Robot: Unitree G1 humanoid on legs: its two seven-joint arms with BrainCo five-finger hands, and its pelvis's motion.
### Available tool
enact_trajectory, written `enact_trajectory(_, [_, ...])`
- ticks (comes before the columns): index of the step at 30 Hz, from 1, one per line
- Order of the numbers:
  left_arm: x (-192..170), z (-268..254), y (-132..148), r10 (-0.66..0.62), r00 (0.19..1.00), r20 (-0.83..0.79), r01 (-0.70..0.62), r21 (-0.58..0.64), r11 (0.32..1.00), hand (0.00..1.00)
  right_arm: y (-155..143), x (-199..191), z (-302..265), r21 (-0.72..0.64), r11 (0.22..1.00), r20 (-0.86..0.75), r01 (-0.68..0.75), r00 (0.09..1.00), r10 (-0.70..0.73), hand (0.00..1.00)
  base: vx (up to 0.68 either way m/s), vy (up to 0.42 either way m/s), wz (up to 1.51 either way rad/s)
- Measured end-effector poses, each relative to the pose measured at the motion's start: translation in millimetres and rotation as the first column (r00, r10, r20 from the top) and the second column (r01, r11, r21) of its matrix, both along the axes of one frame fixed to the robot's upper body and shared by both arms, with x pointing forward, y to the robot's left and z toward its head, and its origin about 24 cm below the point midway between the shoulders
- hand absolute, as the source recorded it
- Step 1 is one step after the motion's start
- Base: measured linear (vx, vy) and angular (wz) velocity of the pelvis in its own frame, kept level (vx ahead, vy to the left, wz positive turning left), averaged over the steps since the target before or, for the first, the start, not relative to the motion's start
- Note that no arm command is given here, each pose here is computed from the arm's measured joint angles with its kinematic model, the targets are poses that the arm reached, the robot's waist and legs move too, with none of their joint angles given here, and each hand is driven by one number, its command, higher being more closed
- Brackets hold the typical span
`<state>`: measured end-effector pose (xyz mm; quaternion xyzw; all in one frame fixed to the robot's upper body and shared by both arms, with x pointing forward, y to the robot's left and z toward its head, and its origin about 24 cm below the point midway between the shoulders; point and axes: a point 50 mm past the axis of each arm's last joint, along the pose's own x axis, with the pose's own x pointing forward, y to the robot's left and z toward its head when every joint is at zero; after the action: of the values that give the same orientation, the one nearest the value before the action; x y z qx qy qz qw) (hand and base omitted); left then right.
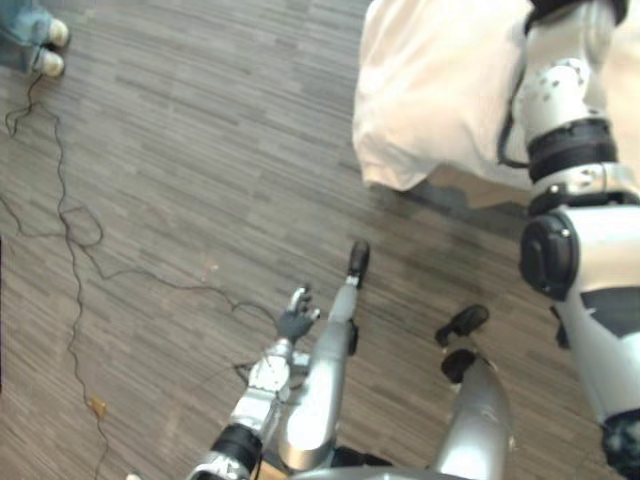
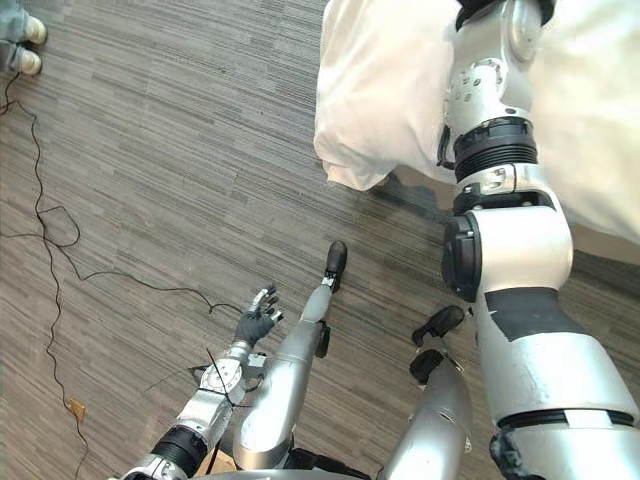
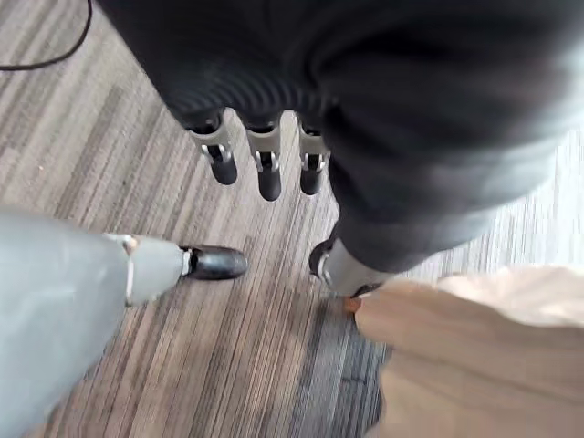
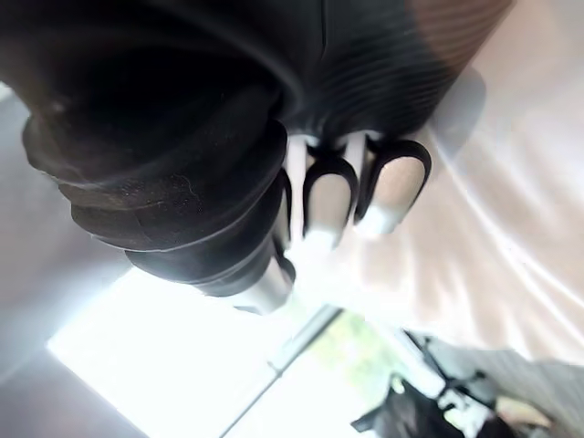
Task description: Tidy the bed and pick cloth on bed and put in laundry
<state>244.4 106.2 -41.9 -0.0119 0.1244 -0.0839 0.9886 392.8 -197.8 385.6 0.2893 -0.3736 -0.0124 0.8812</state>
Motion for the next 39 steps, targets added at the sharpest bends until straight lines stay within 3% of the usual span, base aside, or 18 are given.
enact_trajectory(4, [-3,-5,9,0.037,0.999,-0.023,-0.036,0.008,0.999,0.00,-19,0,-35,0.052,0.999,-0.006,0.014,1.000,-0.014,1.00,0.00,0.049,-0.17])
enact_trajectory(7, [-13,-18,31,0.137,0.987,-0.078,-0.136,0.023,0.991,0.00,-40,-5,-90,0.139,0.989,-0.047,0.052,0.998,-0.046,1.00,0.05,0.040,-0.24])
enact_trajectory(11, [-29,-34,59,0.235,0.960,-0.152,-0.226,0.075,0.971,0.00,-95,-33,-189,0.257,0.935,-0.238,0.245,0.954,-0.184,1.00,0.07,-0.016,-0.14])
enact_trajectory(14, [-36,-43,67,0.257,0.945,-0.203,-0.240,0.104,0.965,0.00,-120,-56,-242,0.251,0.886,-0.417,0.390,0.870,-0.265,1.00,0.04,-0.048,-0.13])
enact_trajectory(17, [-43,-49,69,0.276,0.931,-0.238,-0.257,0.107,0.960,0.00,-126,-71,-276,0.206,0.873,-0.531,0.442,0.800,-0.279,1.00,0.03,-0.041,-0.19])
enact_trajectory(19, [-49,-52,71,0.285,0.925,-0.253,-0.264,0.114,0.958,0.00,-118,-71,-270,0.146,0.901,-0.511,0.409,0.811,-0.286,1.00,0.02,-0.065,-0.29])
enact_trajectory(22, [-55,-57,71,0.283,0.918,-0.279,-0.257,0.125,0.958,0.00,-90,-64,-225,0.026,0.955,-0.347,0.294,0.899,-0.267,1.00,-0.01,-0.099,-0.11])
enact_trajectory(24, [-62,-61,70,0.284,0.910,-0.302,-0.258,0.123,0.958,0.00,-50,-56,-188,-0.111,0.983,-0.199,0.147,0.966,-0.167,1.00,-0.03,-0.091,0.06])
enact_trajectory(29, [-65,-62,68,0.272,0.911,-0.309,-0.251,0.107,0.962,0.00,18,-40,-128,-0.291,0.955,-0.023,-0.057,0.998,0.052,1.00,-0.02,-0.051,0.20])
enact_trajectory(33, [-63,-60,74,0.304,0.905,-0.297,-0.285,0.106,0.953,0.00,46,-30,-78,-0.414,0.906,0.050,-0.089,0.992,0.120,1.00,0.02,-0.032,0.49])
enact_trajectory(39, [-54,-51,70,0.300,0.920,-0.250,-0.296,0.057,0.954,0.00,63,-21,-34,-0.449,0.891,0.082,-0.071,0.989,0.120,1.00,0.00,-0.003,0.38])
